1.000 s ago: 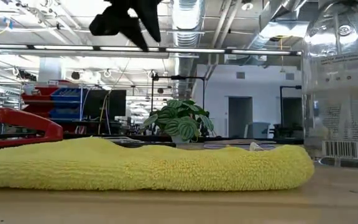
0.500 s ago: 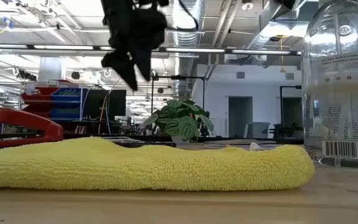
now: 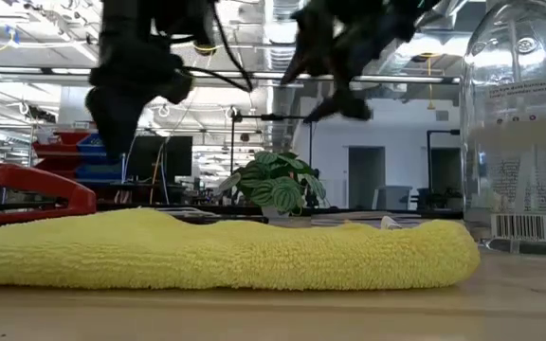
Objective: Apply microfiber cloth
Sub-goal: Spray the front of the cellphone using the spray cleaning bottle
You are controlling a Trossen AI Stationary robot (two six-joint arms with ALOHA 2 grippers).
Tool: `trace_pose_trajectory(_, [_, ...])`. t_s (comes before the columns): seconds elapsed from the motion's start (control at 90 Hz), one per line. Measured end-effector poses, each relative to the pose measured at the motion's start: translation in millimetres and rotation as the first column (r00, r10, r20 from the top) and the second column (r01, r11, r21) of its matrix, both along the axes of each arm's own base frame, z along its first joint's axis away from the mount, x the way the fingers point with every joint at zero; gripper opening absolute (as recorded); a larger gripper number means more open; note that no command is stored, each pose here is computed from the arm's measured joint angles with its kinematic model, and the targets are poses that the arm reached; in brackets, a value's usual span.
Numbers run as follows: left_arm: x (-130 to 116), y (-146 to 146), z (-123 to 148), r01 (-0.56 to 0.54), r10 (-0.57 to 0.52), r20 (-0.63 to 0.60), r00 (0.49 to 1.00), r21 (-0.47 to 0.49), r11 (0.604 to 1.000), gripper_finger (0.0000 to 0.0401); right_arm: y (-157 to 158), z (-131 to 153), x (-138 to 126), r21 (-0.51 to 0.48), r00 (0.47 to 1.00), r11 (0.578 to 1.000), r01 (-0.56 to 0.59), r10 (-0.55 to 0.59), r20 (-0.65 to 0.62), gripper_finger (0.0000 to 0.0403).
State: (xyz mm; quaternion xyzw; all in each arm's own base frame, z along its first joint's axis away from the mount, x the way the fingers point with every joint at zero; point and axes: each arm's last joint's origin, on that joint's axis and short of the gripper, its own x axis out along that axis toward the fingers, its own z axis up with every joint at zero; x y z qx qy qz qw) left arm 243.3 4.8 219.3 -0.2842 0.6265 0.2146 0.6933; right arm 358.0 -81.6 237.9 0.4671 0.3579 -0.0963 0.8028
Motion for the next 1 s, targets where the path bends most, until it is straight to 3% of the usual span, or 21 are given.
trace_pose_trajectory(0.2, [-17.4,4.7,-31.2,-0.142,0.146,0.089,0.985,-0.045,0.989,0.0155,-21.8,-60.2,24.3,0.084,0.999,0.996,-0.024,0.027,-0.033,0.0295])
trace_pose_trajectory(0.411, [-7.8,3.0,-54.2,-0.139,0.16,0.206,0.965,-0.112,0.984,0.0134,-35.7,-105.7,32.7,0.173,0.996,0.985,-0.005,0.021,-0.09,0.0295])
trace_pose_trajectory(0.6, [0.7,13.3,-76.3,-0.123,0.131,0.159,0.979,-0.059,0.991,0.0126,-38.3,-121.1,38.4,0.211,0.996,0.977,-0.033,0.049,-0.07,0.0295])
trace_pose_trajectory(0.756, [5.1,19.3,-94.7,-0.075,0.081,0.094,0.992,-0.071,0.995,0.0124,-36.0,-127.0,42.8,0.217,0.997,0.975,-0.046,0.058,-0.049,0.0295])
trace_pose_trajectory(1.0, [7.6,20.0,-98.7,0.053,-0.047,0.115,0.992,-0.046,0.998,0.0124,-35.3,-121.3,52.7,0.178,0.995,0.981,-0.075,0.062,0.079,0.0295])
